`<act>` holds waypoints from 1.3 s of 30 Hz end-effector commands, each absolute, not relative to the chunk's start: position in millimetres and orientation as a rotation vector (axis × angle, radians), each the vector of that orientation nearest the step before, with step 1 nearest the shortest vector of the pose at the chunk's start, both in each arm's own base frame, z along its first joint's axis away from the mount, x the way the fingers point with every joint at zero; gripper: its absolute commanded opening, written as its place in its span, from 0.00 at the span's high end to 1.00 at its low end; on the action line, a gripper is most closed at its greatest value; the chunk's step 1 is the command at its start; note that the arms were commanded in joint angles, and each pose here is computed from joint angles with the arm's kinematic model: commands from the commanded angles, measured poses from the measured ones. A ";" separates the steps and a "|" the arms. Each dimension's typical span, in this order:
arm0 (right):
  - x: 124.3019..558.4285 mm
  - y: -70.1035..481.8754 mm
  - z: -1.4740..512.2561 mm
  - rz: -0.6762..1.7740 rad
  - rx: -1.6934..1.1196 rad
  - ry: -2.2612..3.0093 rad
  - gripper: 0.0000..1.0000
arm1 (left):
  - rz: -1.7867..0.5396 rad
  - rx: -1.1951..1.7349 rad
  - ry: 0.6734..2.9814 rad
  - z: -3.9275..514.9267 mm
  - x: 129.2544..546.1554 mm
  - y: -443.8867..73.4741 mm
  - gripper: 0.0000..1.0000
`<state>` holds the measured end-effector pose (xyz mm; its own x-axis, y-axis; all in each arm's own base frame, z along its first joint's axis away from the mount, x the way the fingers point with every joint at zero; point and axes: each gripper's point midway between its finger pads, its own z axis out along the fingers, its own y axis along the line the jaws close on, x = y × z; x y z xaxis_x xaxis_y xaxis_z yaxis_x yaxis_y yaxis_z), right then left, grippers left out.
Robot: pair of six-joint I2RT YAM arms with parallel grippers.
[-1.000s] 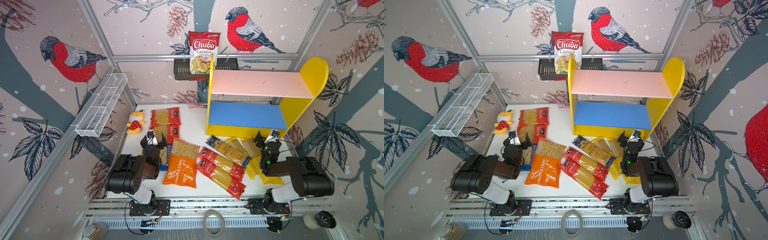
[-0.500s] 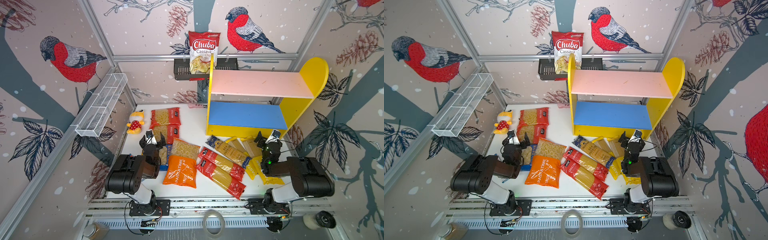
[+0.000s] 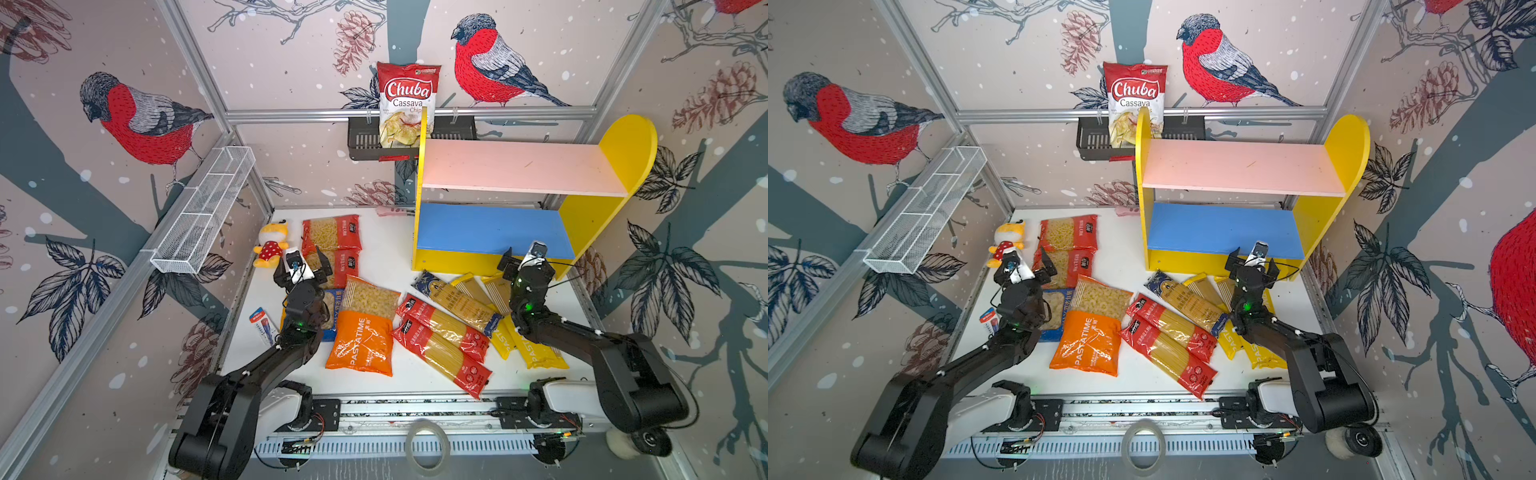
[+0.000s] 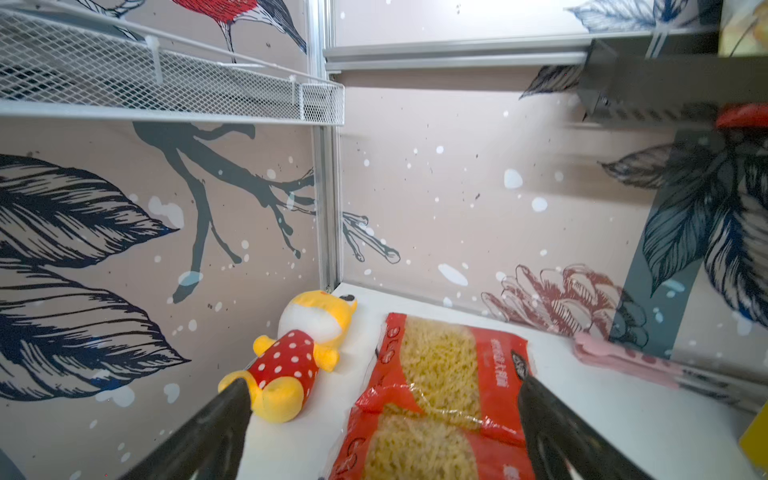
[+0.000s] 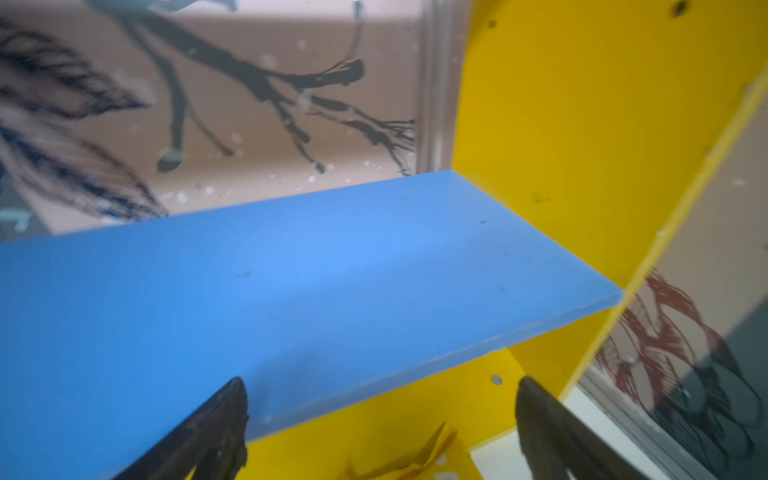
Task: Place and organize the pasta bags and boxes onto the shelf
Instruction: 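Raise both arms from rest and swing them toward the pasta pile, then grasp the red spaghetti bag with the right gripper while the left gripper approaches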
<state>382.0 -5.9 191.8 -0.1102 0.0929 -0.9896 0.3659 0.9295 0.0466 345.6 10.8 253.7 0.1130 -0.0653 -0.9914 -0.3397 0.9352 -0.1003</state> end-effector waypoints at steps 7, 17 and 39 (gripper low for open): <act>383.9 8.2 180.8 0.414 0.607 1.898 0.12 | -0.175 -0.631 1.588 247.3 339.8 22.8 0.05; 350.7 115.0 180.9 0.386 0.219 2.097 0.11 | -0.289 -0.456 1.741 249.9 346.6 -55.9 0.19; 216.0 243.4 99.7 0.549 -0.506 2.448 0.38 | -0.583 0.054 1.996 164.0 278.2 -262.6 0.23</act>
